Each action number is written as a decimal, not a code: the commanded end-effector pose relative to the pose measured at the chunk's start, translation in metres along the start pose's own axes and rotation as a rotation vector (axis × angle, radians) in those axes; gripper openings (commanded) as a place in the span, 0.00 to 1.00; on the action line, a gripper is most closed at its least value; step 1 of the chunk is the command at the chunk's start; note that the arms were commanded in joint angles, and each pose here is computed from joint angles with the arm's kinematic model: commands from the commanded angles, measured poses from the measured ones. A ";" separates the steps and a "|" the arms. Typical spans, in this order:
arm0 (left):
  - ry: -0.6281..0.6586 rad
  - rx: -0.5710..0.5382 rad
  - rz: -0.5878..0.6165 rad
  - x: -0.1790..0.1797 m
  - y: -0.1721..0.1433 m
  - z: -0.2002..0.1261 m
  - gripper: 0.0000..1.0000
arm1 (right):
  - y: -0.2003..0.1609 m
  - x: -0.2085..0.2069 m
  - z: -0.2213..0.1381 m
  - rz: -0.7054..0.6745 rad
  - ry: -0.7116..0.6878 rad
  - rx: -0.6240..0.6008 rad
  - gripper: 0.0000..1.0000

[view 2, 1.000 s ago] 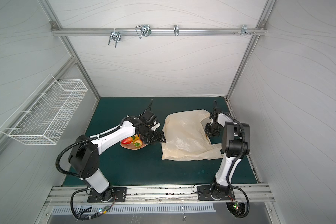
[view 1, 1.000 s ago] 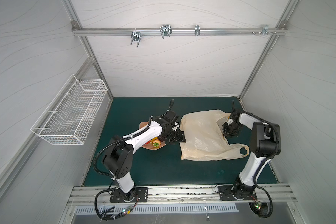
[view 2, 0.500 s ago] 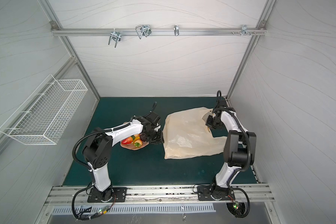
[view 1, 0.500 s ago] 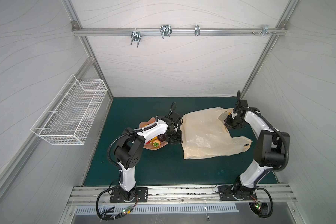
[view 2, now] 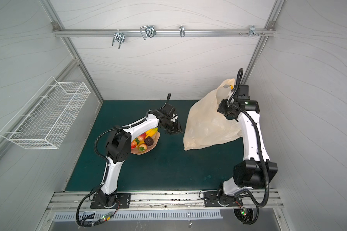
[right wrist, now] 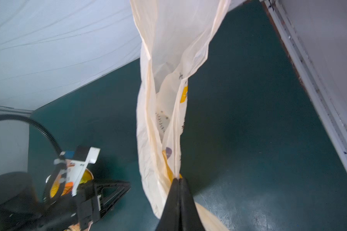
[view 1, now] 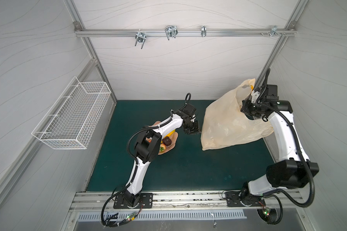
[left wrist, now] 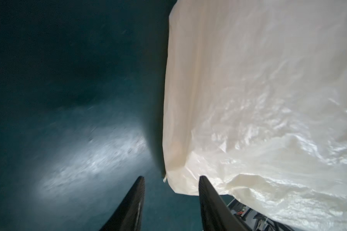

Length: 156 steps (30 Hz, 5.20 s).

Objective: Place the fruits into the plastic bag
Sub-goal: Turn over the plastic bag at the center of the table, then open the plastic bag at the center of the table, then pick up the fruit from the plate.

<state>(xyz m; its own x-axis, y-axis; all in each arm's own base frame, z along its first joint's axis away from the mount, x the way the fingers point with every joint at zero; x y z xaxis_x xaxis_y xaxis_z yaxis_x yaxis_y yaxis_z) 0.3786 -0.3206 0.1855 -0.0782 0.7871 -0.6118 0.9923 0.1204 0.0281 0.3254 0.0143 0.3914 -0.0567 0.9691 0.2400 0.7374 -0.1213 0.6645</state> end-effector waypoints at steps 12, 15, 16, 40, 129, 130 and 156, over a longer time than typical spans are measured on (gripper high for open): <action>-0.175 0.024 -0.047 -0.007 -0.007 0.005 0.48 | -0.070 0.149 0.033 -0.750 -0.092 0.369 0.00; -0.118 0.024 -0.142 0.039 -0.012 -0.014 0.47 | -0.099 0.168 0.055 -0.854 -0.114 0.456 0.00; -0.097 0.018 -0.188 0.057 -0.013 -0.022 0.47 | -0.108 0.173 0.060 -0.879 -0.111 0.478 0.00; -0.102 -0.314 -0.217 0.106 -0.061 -0.206 0.68 | -0.176 0.201 0.119 -0.564 0.103 0.665 0.34; 0.326 -0.365 -0.536 0.233 -0.065 -0.264 0.77 | -0.119 0.184 0.043 -0.466 0.086 0.380 0.00; 0.327 -0.362 -0.549 0.234 -0.064 -0.262 0.77 | -0.119 0.184 0.043 -0.469 0.088 0.380 0.00; 0.431 -0.288 -0.667 0.277 -0.055 -0.225 0.71 | -0.123 0.177 0.050 -0.469 0.088 0.404 0.00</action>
<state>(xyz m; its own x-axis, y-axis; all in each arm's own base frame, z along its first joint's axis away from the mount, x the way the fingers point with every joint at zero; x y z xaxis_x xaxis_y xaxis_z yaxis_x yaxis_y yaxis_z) 0.2770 0.0231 0.1970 -0.7162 0.6574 -0.2343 0.6787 0.7342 -0.0146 0.2597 0.2147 0.3174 -0.4723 0.8796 0.0575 0.8139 0.4101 0.4116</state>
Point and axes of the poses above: each gripper's point midway between its finger pads, its own z axis out along the fingers, its own x axis along the line the jaws close on, y = z × x, the point moved 10 cm from there along -z, back along the fingers, and after that the axes turned 9 degrees about -z, right-handed, at the moved point
